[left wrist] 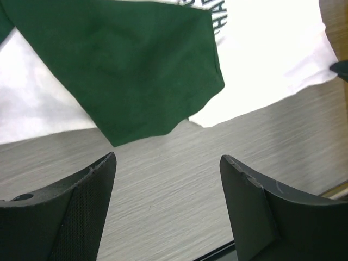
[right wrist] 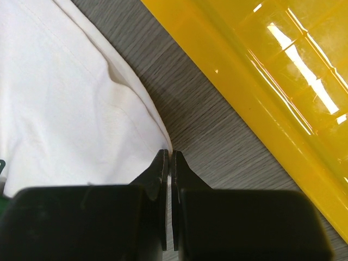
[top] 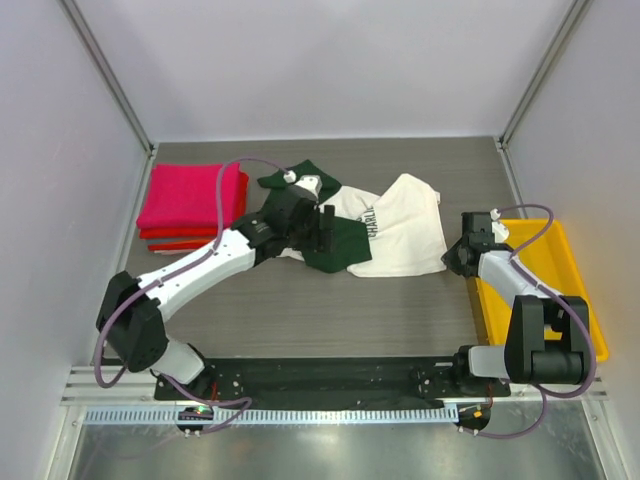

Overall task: Fold and stack the t-shirts
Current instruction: Flatten the tshirt out

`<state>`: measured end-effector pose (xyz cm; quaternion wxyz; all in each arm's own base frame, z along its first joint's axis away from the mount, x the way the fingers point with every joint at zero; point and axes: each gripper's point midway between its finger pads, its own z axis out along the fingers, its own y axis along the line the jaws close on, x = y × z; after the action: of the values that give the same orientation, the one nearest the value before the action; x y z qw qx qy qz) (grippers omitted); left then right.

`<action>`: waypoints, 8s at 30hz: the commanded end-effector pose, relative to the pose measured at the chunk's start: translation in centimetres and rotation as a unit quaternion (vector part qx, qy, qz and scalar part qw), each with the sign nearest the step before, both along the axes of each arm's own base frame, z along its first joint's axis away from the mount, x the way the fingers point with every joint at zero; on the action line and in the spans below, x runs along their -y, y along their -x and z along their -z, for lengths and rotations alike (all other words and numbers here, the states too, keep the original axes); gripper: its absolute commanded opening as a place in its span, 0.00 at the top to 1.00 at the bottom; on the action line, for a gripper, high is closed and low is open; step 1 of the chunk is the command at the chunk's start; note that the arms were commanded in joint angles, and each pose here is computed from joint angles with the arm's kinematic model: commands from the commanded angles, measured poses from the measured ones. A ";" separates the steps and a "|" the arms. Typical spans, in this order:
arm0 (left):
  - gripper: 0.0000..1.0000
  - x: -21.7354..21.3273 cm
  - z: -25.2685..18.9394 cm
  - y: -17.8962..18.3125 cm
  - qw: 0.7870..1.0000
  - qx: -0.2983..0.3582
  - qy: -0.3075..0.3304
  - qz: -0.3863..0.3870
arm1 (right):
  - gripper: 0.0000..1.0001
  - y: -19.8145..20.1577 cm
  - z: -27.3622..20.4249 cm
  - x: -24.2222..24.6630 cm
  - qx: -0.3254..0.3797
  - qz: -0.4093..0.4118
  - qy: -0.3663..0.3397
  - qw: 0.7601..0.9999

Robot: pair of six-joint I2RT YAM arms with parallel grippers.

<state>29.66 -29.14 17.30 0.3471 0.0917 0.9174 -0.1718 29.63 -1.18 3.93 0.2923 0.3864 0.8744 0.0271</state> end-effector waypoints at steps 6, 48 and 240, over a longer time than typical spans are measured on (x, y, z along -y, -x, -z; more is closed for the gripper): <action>0.23 0.6 6.0 0.8 0.990 -0.063 0.115 0.060 | 0.99 -0.7 0.1 0.0 0.012 -0.005 -0.001 1.000; 0.37 3.7 6.1 -2.5 0.977 -0.025 0.209 0.025 | 0.99 -0.3 0.8 -1.0 0.008 -0.013 -0.025 1.000; 1.00 -14.3 -42.1 8.5 0.861 0.364 0.354 0.030 | 0.99 -1.0 -43.1 -5.0 0.467 -0.145 -0.026 0.872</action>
<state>30.71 -15.81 49.39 0.5598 -0.0487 0.7227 -0.4026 35.67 3.36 40.19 0.5818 0.2344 0.7397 0.2437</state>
